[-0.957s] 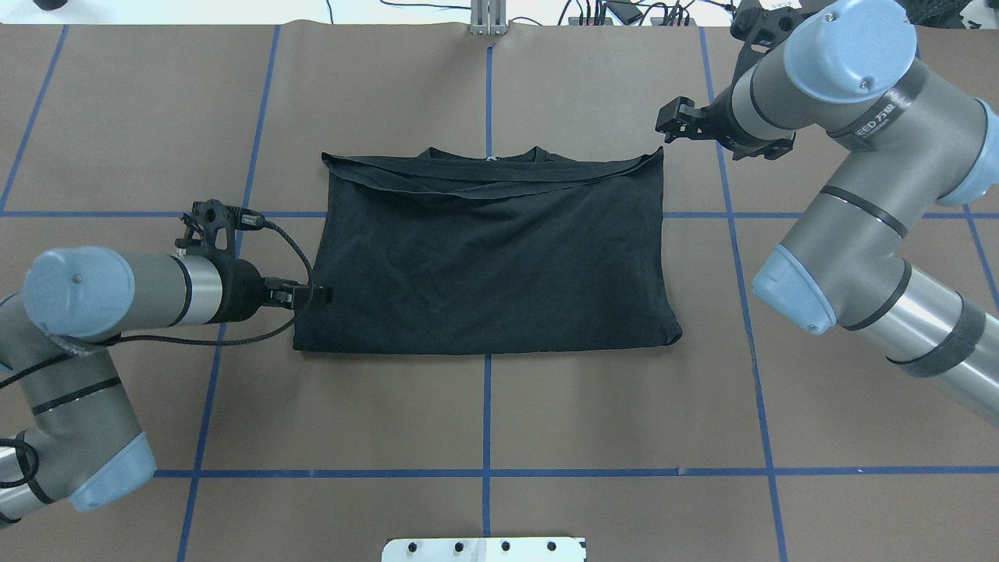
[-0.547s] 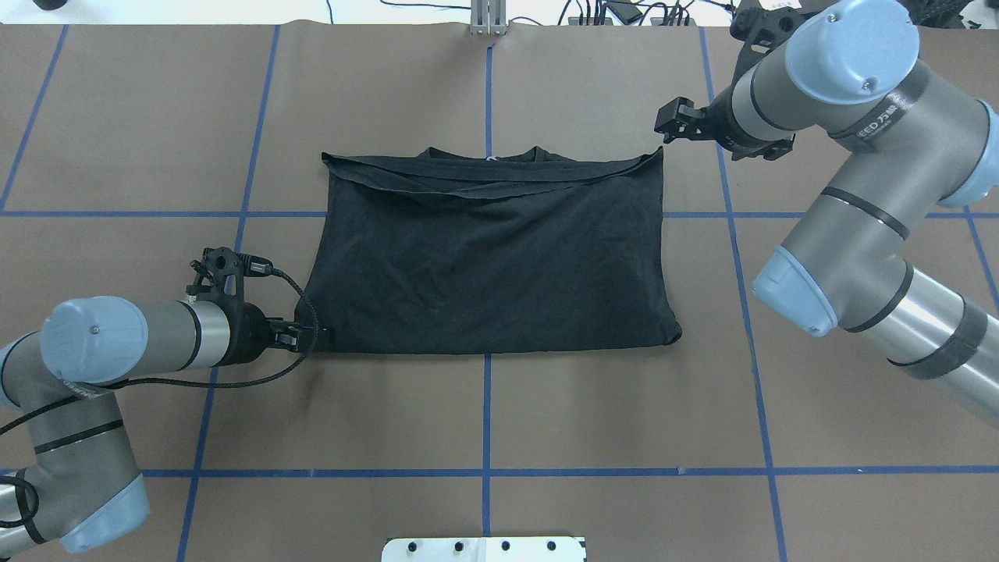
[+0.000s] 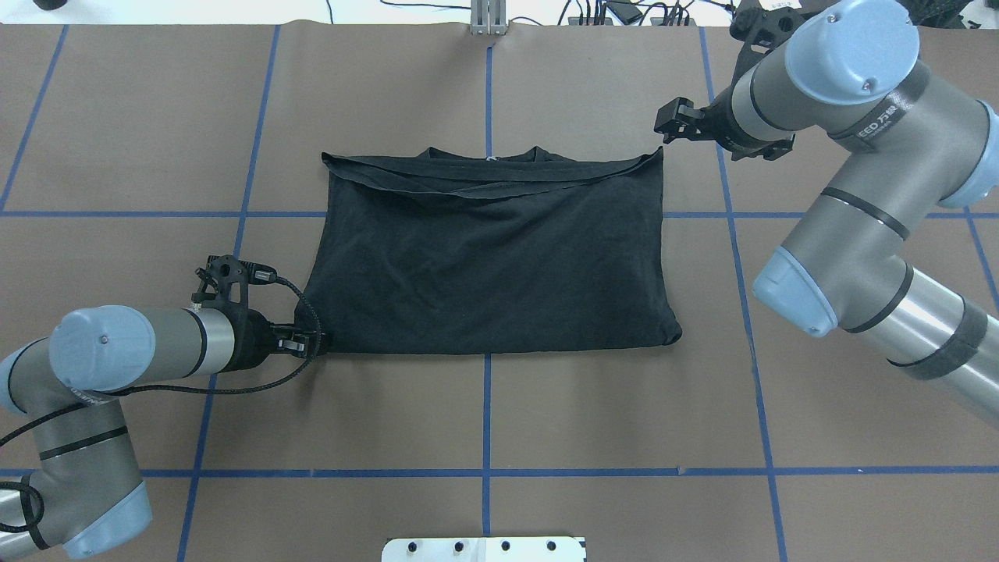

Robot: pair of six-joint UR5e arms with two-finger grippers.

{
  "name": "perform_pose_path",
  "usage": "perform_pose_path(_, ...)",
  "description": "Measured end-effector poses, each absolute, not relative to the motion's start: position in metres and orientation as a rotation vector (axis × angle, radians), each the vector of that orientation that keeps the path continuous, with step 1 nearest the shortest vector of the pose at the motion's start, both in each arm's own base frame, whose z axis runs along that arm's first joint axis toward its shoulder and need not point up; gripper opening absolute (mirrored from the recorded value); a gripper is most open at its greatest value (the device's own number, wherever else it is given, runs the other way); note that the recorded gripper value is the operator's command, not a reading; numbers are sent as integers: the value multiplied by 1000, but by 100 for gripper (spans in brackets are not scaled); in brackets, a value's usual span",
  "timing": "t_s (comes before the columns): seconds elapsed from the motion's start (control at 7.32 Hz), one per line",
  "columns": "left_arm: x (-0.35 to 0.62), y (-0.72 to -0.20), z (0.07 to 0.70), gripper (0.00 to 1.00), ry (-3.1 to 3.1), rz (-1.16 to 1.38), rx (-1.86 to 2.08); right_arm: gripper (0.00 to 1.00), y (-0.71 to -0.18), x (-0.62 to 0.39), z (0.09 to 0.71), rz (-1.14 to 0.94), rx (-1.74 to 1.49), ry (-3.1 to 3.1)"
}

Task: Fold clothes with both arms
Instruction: 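Grasp the shirt's side edge with the left gripper and drag it farther from the robot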

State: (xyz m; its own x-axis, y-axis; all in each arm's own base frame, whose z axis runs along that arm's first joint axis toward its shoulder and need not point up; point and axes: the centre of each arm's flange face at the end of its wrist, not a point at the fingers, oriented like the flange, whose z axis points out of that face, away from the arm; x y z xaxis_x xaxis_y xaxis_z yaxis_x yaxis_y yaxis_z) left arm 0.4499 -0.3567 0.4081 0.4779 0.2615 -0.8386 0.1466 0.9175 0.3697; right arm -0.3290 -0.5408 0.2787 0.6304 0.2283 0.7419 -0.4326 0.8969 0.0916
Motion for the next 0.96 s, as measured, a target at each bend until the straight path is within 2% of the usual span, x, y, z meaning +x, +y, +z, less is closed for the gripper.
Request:
perform_pose_path(0.14,451,-357,410,62,1075,73,423,100,-541,-329,279,384,273,-804)
perform_pose_path(0.41,452,-357,410,24,1075,71,420,100,-541,-329,279,384,272,-804)
perform_pose_path(0.55,454,-355,410,1,1079,67,414,100,-541,-330,279,384,272,-804)
perform_pose_path(0.96,463,-340,403,0,1104,45,377,100,-540,-331,279,383,271,-806)
